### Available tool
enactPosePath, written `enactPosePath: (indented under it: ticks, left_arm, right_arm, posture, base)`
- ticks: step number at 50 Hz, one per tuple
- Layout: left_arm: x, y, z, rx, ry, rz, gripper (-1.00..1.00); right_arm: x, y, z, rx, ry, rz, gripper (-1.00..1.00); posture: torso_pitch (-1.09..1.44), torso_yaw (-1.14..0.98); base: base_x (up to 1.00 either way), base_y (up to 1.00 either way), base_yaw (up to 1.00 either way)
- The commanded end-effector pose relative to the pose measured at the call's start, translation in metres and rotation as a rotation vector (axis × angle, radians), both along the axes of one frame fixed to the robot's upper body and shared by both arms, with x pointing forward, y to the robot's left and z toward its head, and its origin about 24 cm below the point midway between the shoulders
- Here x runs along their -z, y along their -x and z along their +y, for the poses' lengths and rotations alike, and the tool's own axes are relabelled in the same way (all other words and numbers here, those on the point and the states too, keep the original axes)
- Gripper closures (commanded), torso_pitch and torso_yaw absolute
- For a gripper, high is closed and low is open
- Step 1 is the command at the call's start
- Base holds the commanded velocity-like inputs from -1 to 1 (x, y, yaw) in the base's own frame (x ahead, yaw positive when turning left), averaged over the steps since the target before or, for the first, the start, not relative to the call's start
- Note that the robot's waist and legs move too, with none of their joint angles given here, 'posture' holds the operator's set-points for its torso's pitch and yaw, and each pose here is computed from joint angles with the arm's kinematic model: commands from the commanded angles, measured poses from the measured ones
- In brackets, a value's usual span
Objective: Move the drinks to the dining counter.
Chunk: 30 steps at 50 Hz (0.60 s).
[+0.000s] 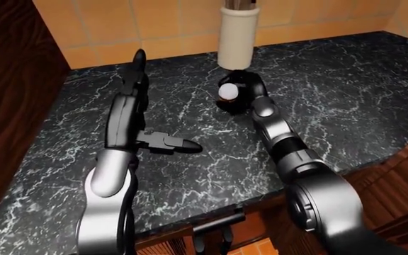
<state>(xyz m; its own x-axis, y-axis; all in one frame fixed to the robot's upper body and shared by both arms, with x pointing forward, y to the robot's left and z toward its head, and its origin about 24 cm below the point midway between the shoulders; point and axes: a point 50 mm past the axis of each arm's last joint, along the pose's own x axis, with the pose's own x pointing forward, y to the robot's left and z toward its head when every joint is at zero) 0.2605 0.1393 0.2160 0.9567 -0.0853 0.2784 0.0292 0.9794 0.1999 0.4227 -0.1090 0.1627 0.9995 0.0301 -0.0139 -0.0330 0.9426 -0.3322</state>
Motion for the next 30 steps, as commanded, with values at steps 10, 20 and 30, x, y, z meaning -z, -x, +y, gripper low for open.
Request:
enactPosePath:
  ticks: [10,20,30]
  left_arm:
    - [-0.011,0.005,-0.002,0.001,-0.002,-0.077,-1.0]
    - [-0.016,0.01,-0.005,0.005,-0.006,-0.084,-1.0]
    - [-0.021,0.012,-0.005,0.003,-0.006,-0.093,-1.0]
  right_arm:
    - [-0.036,0.016,-0.008,-0.038,0.0,-0.108,1.0]
    - [-0.057,0.054,-0.018,-0.068,-0.015,-0.141,1.0]
    - [-0.075,0.084,-0.02,-0.122,-0.057,-0.204,1.0]
  posture:
    - [0.0,0.0]
    - [0.0,0.0]
    - [0.0,0.0]
  base:
    - [0.0,0.0,0.0]
    - [0.0,0.0,0.0]
    - [-0.09,0.0,0.0]
